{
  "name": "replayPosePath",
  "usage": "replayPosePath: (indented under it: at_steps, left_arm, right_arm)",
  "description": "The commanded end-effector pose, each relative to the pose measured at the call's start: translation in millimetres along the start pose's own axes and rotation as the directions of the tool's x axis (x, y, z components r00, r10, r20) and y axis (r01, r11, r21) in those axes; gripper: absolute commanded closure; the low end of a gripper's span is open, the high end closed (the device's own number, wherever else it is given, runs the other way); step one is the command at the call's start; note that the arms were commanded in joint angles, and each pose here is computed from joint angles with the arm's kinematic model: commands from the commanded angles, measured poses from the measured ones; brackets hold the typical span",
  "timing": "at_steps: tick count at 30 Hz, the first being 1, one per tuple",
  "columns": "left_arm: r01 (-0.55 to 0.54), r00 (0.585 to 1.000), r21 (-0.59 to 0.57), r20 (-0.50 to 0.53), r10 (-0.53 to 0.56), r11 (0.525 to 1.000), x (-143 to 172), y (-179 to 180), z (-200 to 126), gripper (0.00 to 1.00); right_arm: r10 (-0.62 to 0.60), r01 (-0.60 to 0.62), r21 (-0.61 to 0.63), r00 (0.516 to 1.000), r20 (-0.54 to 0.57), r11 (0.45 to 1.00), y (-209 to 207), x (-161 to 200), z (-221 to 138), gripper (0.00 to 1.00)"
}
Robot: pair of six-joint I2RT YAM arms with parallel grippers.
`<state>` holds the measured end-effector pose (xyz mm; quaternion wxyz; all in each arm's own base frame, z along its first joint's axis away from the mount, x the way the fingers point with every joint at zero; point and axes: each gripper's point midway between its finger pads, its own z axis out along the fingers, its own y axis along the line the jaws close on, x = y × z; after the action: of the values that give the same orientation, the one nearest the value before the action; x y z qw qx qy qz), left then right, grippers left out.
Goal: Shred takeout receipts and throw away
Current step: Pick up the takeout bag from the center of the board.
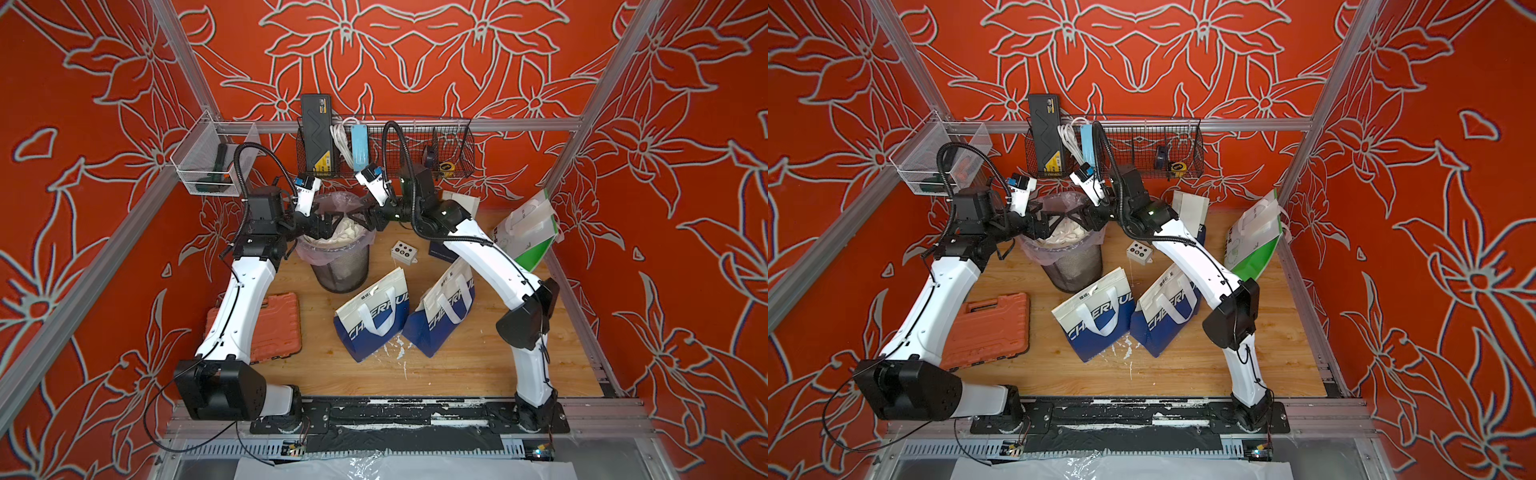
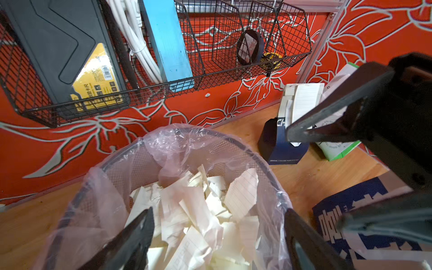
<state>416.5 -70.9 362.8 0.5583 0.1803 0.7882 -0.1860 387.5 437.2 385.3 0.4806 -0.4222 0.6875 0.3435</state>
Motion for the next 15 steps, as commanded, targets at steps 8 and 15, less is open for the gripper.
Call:
replayPosePath:
  at_steps: [8, 15]
  left_arm:
    - [0.02, 0.996, 0.114, 0.081, -0.029, 0.993, -30, -74, -23, 0.14]
    - [0.044, 0.998, 0.288, 0.038, -0.057, 0.957, -20, -150, -22, 0.14]
  right_arm:
    - [0.179, -0.161, 0.265, 0.983, -0.043, 0.951, -45, 15, -137, 0.31]
    - [0.194, -0.122, 0.447, 0.974, -0.12, 0.886, -98, 58, -218, 0.3]
